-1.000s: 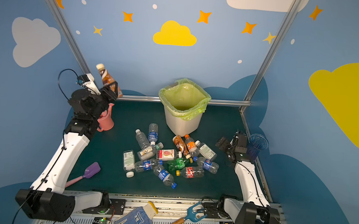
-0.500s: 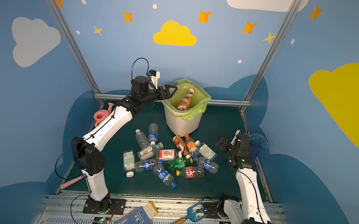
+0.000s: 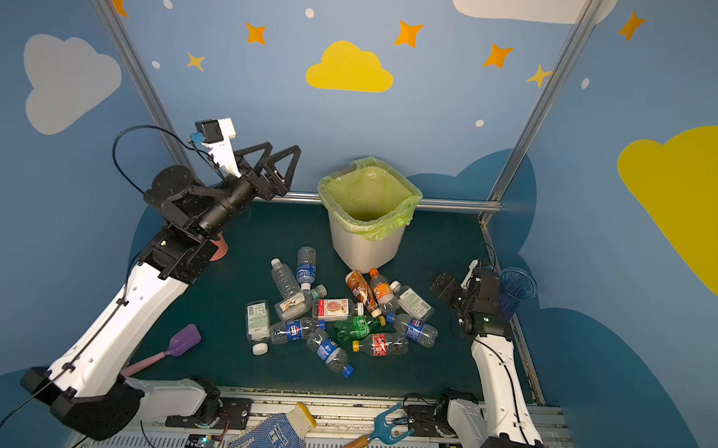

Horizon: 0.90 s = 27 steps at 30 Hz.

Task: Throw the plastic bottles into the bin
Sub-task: 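Lift the Nescafe bottle over the bin and release it with the left gripper, then grasp the clear bottle with the right gripper while the left gripper withdraws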

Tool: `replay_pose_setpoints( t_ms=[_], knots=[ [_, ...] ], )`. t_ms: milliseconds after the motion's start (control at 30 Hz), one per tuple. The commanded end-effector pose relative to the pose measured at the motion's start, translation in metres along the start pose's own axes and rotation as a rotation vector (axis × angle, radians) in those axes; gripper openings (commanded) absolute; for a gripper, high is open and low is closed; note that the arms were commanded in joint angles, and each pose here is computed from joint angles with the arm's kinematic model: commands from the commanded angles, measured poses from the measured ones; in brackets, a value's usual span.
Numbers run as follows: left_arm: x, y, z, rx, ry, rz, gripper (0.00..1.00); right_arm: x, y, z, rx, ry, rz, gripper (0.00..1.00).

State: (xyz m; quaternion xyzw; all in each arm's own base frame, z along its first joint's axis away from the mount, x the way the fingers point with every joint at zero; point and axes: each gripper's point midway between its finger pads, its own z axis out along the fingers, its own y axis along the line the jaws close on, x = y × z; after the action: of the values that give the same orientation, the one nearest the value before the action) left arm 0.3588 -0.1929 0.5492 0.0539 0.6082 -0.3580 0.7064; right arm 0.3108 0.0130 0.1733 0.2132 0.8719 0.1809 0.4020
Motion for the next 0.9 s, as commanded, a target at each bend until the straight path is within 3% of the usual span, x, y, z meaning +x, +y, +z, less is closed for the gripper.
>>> replay_pose_setpoints(
  t_ms=[0, 200, 367, 533, 733, 867],
  knots=[
    [0.062, 0.056, 0.001, -0.178, 0.113, -0.006, 1.00, 0.009, 0.003, 0.002, 0.004, 0.047, 0.000, 0.98],
    [0.127, 0.109, -0.041, -0.347, 0.226, -0.059, 1.00, 0.041, -0.006, 0.007, 0.059, 0.139, 0.055, 0.98],
    [0.189, 0.132, -0.073, -0.418, 0.352, -0.080, 1.00, 0.066, -0.011, -0.001, 0.069, 0.196, 0.145, 0.98],
    [0.235, 0.165, -0.111, -0.590, 0.472, -0.073, 1.00, 0.105, -0.012, -0.017, 0.129, 0.307, 0.217, 0.98],
    [0.254, 0.190, -0.145, -0.735, 0.488, -0.074, 1.00, 0.145, -0.012, -0.037, 0.146, 0.362, 0.392, 0.98],
    [0.255, 0.198, -0.154, -0.781, 0.475, -0.072, 1.00, 0.170, -0.003, -0.036, 0.140, 0.447, 0.430, 0.98]
  ],
)
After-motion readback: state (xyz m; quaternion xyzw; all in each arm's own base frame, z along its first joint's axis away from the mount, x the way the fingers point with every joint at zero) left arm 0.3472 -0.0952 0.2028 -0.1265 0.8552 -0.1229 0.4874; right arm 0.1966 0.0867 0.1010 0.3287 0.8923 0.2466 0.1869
